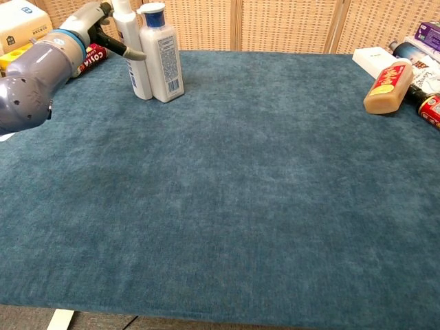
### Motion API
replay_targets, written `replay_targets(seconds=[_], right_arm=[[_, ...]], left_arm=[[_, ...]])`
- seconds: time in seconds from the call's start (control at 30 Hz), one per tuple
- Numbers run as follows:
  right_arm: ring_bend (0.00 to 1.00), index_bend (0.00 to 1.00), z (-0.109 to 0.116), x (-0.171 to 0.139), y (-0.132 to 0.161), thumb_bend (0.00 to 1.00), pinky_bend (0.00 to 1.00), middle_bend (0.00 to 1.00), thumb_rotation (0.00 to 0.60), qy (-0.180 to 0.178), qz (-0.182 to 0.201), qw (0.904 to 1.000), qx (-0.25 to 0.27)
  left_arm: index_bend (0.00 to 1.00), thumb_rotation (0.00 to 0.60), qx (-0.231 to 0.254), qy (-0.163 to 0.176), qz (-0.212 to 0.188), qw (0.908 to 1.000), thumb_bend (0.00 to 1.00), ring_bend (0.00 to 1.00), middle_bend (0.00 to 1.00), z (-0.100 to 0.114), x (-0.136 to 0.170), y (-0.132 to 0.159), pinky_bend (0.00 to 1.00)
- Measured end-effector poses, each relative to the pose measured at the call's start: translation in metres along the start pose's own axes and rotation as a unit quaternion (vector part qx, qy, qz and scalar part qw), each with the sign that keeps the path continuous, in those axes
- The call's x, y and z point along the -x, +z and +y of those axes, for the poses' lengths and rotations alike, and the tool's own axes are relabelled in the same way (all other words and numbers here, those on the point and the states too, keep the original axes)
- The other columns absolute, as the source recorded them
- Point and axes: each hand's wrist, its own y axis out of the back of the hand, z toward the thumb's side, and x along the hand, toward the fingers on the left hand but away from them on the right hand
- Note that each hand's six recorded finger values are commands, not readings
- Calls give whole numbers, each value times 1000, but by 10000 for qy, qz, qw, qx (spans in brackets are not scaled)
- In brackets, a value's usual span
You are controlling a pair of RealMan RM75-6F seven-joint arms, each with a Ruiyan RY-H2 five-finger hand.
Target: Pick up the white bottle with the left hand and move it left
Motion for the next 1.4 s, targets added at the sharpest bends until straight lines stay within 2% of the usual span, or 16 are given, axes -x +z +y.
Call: replay_targets(seconds=[0.13,0.2,0.27,0.33,0.37,0.47,0.7,0.93,1.13,1.4], right_arm=[[0,127,1,0,0,0,6,45,600,-20,-6,10000,29],[0,128,2,-1,0,0,5,45,600,-30,-2,10000,45],[0,128,3,-1,1,0,6,45,600,-43,-3,10000,63],[0,129,4,-1,0,0,6,45,600,-55,-11,10000,76],[0,129,4,-1,0,0,6,45,600,-57,-12,10000,80],[0,129,4,0,-1,0,6,45,600,-49,-20,10000,82],[0,130,0,-1,1,0,5,45,600,7,2,10000,56],[0,130,-3,-3,6,0,5,46,600,74,86,9999,39],[0,132,-7,-6,13,0,6,45,600,114,183,9998,19],[0,133,-8,-10,23,0,6,45,600,105,336,9994,-5]], left_arm=[[7,600,-24,-34,1,10000,0,0,0,-5,-2,5,0],[90,600,17,-6,36,10000,0,19,25,-6,-2,7,32],[305,600,-7,99,59,9999,0,219,260,-4,-2,8,257],[538,600,-56,233,62,9997,0,476,553,-1,-1,9,508],[643,600,-97,332,71,9994,0,572,658,1,-1,10,585],[786,600,-149,554,126,9983,1,710,802,6,2,9,667],[822,600,-138,967,91,9952,11,740,835,26,3,8,680],[814,600,-57,1473,-118,9890,16,742,827,59,4,6,679],[810,600,27,1836,-459,9819,16,730,808,86,9,8,679],[801,600,211,2140,-991,9716,17,729,799,118,16,30,680]])
